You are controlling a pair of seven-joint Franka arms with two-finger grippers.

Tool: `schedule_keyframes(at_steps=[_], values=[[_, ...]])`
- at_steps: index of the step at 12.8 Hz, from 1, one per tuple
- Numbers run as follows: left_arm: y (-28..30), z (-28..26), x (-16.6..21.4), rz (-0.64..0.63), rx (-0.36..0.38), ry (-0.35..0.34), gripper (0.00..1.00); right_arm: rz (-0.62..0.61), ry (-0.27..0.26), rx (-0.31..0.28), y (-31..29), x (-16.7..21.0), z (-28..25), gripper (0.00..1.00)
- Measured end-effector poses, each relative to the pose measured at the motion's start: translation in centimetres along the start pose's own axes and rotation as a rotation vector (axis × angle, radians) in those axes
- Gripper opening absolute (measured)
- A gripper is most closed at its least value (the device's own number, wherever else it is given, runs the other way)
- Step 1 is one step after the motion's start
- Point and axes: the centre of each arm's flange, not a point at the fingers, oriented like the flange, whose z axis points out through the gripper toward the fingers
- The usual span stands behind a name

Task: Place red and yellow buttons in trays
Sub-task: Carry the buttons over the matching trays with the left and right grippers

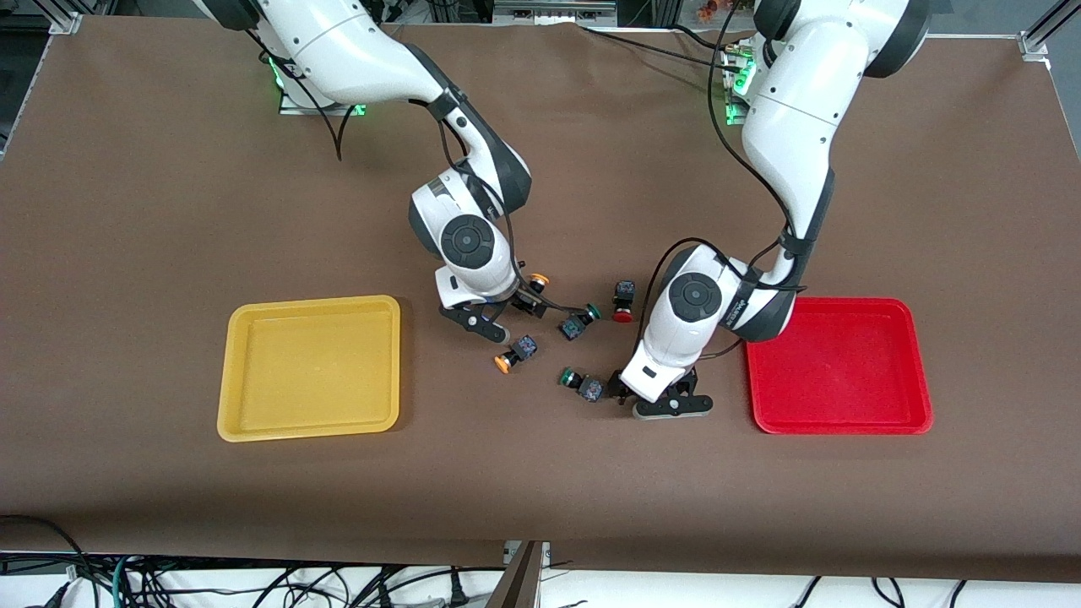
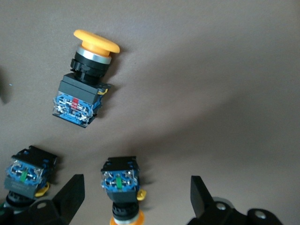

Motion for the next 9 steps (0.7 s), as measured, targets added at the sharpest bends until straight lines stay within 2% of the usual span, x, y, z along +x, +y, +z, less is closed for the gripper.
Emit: schedule_keyframes(at_steps=[2,3,4,5,7,8,9], values=[[0.0,0.4,-0.1,0.031,0.015,0.013,1.00,0.002,0.005,0.013,-0.3,-0.5,1.5,1.00],[-0.1,0.4,-0.1,0.039,0.020,0.018,0.95,-0.002,0.008,0.018,-0.5,-0.9,2.2,1.00],[-0.2,0.4,0.0,0.045,0.025,0.022,0.95,-0.006,0.011,0.022,-0.8,-1.5,2.8,1.00],[-0.2,0.4,0.0,0.047,0.027,0.023,0.86,-0.006,0.011,0.022,-1.0,-2.1,3.4,1.00],[-0.3,0.6,0.0,0.046,0.029,0.022,0.61,0.003,0.011,0.021,-1.3,-3.2,4.4,0.93],[-0.5,0.6,0.0,0.046,0.031,0.022,0.54,0.001,0.011,0.020,-1.3,-3.3,4.7,0.83],[-0.6,0.6,0.1,0.044,0.033,0.023,0.54,0.002,0.013,0.019,-1.3,-3.2,4.6,0.70]])
